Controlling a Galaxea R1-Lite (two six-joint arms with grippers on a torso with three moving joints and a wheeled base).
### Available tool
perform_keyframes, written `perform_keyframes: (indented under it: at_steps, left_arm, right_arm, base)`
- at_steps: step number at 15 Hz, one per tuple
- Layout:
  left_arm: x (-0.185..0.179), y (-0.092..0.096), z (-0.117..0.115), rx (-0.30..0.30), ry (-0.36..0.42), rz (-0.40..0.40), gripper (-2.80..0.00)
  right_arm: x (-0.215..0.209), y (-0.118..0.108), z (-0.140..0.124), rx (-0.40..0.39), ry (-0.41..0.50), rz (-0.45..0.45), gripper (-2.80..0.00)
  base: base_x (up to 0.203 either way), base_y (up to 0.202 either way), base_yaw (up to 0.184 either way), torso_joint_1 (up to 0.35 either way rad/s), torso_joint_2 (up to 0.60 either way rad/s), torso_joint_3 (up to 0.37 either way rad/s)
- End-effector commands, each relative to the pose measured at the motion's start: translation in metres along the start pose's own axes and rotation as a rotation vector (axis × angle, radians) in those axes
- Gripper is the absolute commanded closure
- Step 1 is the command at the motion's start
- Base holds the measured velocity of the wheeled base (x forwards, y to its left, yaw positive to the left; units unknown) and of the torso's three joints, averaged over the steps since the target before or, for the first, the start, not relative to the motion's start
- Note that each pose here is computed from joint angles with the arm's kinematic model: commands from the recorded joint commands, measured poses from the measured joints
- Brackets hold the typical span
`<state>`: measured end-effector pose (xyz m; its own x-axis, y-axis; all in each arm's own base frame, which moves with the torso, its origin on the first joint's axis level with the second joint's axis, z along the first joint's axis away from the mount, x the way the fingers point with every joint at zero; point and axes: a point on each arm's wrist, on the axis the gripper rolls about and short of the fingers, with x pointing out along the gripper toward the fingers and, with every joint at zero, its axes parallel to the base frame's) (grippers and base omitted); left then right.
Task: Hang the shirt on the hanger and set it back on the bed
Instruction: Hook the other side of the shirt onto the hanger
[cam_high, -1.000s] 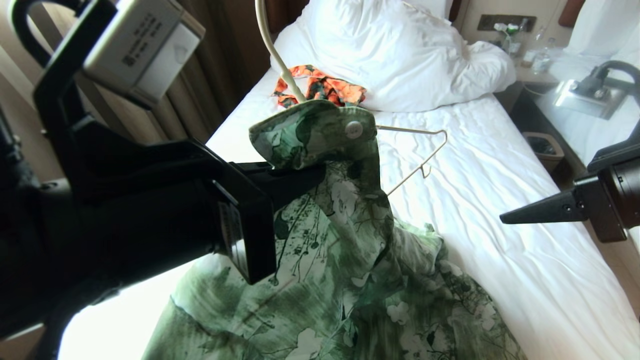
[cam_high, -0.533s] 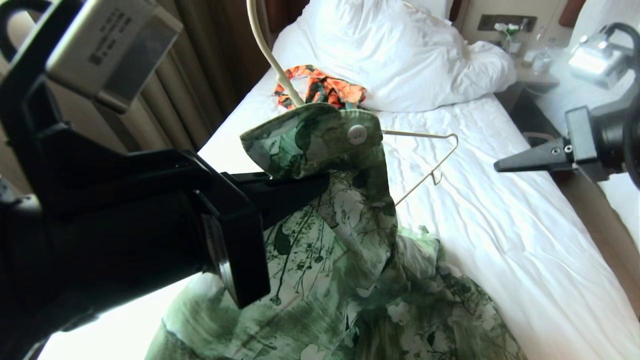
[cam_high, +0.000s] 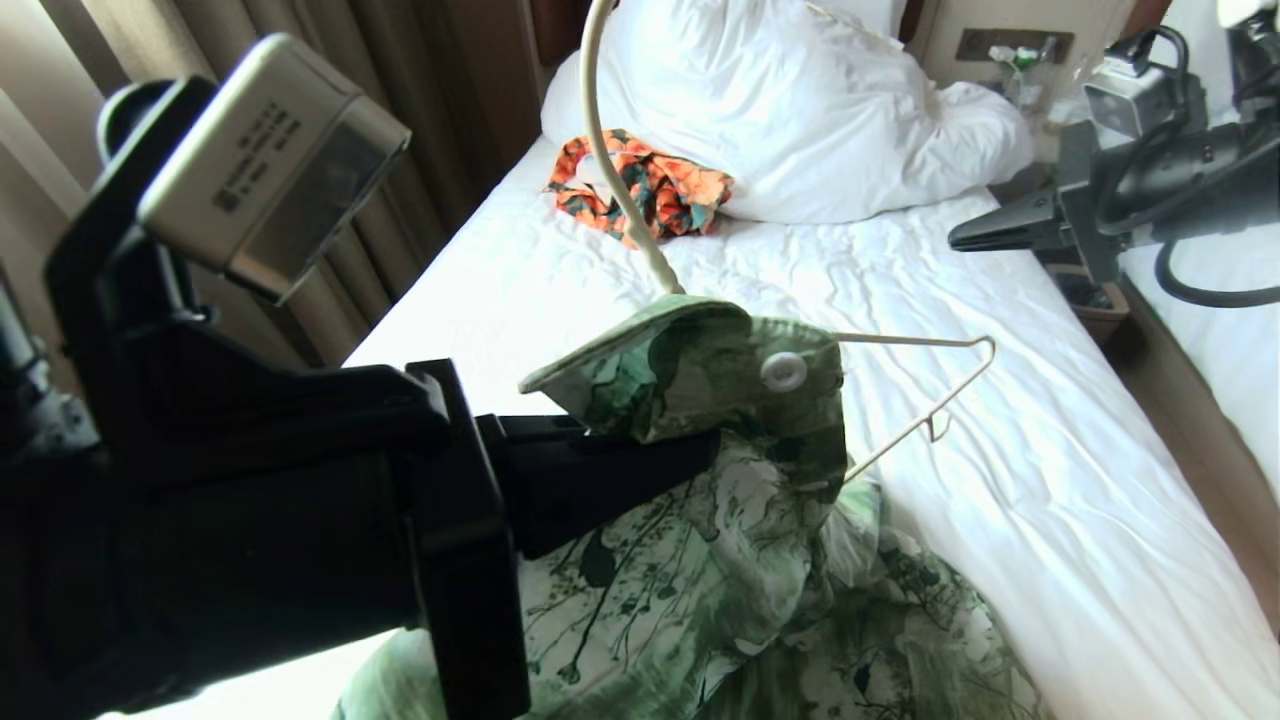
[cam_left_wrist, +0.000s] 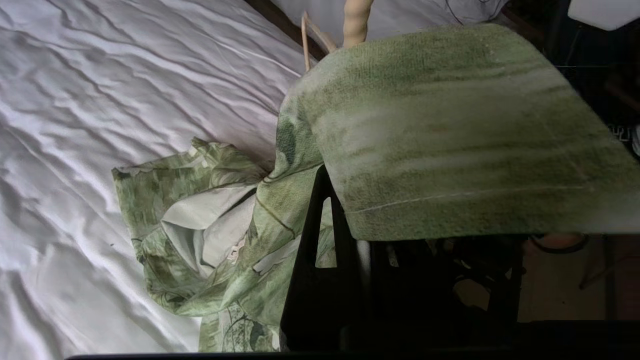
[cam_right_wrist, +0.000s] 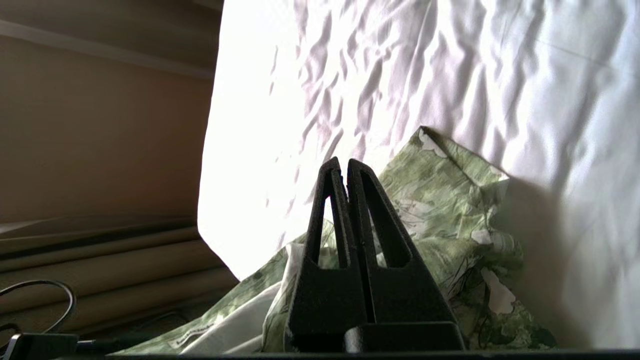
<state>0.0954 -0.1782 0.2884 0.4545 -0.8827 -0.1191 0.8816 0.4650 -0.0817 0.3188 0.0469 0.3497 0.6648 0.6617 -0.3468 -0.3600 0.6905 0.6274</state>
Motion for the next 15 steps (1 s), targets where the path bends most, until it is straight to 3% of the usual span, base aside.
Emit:
perform_keyframes:
  at_steps: [1,3,6,9,11,15]
  left_arm:
    - [0.0,0.009,-0.003,-0.006,0.015,-0.045,0.0]
    - [0.002,0.014,-0.012,-0.018,0.014,-0.089,0.0]
    - [0.006,0.013,-0.025,-0.017,-0.114,-0.122,0.0]
    - [0.009,0.003,-0.033,-0.085,-0.095,-0.172,0.0]
    - [0.016,0.0,-0.042,-0.089,-0.053,-0.181,0.0]
    - [0.024,0.004,-0.056,-0.09,-0.007,-0.036,0.0]
  right_arm:
    - [0.031,-0.022,0.005,0.032,0.029,0.018,0.0]
    - [0.036,-0.023,0.007,0.054,0.038,0.082,0.0]
    - [0.058,-0.025,0.001,0.061,0.082,0.097,0.0]
    - [0.091,-0.017,-0.013,0.106,0.147,0.136,0.0]
    - [0.102,-0.004,-0.016,0.072,0.137,0.185,0.0]
    - [0.081,0.01,-0.015,0.054,0.117,0.184,0.0]
  base:
    - [0.0,0.0,0.0,0.0,0.0,0.0]
    - [0.0,0.0,0.0,0.0,0.0,0.0]
    - [0.0,0.0,0.0,0.0,0.0,0.0]
    - [0.0,0.0,0.0,0.0,0.0,0.0]
    - [0.0,0.0,0.0,0.0,0.0,0.0]
    - [0.0,0.0,0.0,0.0,0.0,0.0]
